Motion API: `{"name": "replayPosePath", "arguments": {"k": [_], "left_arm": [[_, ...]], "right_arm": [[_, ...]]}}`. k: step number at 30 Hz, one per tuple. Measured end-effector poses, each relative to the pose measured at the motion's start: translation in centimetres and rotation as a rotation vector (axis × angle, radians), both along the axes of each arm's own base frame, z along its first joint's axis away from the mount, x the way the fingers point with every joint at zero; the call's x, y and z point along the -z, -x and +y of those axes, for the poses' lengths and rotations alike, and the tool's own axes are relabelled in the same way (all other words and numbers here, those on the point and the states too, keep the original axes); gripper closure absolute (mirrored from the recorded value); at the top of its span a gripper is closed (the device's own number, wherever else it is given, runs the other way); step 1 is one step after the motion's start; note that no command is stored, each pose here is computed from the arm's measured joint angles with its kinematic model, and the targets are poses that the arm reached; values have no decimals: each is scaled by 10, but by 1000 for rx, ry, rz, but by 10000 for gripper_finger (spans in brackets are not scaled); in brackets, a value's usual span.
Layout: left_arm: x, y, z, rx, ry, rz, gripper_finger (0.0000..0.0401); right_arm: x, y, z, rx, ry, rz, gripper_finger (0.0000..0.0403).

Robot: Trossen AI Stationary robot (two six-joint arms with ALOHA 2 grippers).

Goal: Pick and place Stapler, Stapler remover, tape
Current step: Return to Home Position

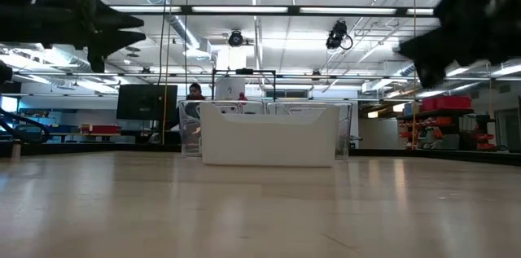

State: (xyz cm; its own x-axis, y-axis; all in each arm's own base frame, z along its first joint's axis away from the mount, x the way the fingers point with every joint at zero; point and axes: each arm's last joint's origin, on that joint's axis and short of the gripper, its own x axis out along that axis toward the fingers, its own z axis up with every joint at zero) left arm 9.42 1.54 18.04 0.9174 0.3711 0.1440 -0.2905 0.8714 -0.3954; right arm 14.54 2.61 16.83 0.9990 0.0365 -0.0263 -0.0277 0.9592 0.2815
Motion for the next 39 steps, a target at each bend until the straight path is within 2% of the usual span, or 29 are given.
{"name": "replayPosePath", "arguments": {"k": [2, 7, 13, 24, 30, 35, 39], "left_arm": [[-3, 1, 2, -23, -3, -32, 257], [-6, 2, 4, -46, -7, -67, 257], [-6, 2, 4, -43, -6, -71, 257], [-6, 2, 3, -39, -5, -69, 257], [-6, 1, -5, 30, 2, -63, 257], [-6, 0, -9, 94, -1, -63, 257], [-6, 0, -9, 99, -2, -64, 257]], "right_arm": [[20, 7, -2, 1, 30, 150, 321], [44, 27, -10, 27, 76, 446, 321], [19, 30, -17, 15, 31, 192, 321], [-24, 52, -32, 170, -1, -286, 321], [-32, 55, -28, 189, -32, -377, 321], [-32, 55, -25, 154, -41, -374, 321], [-32, 55, -24, 150, -42, -375, 321]]}}
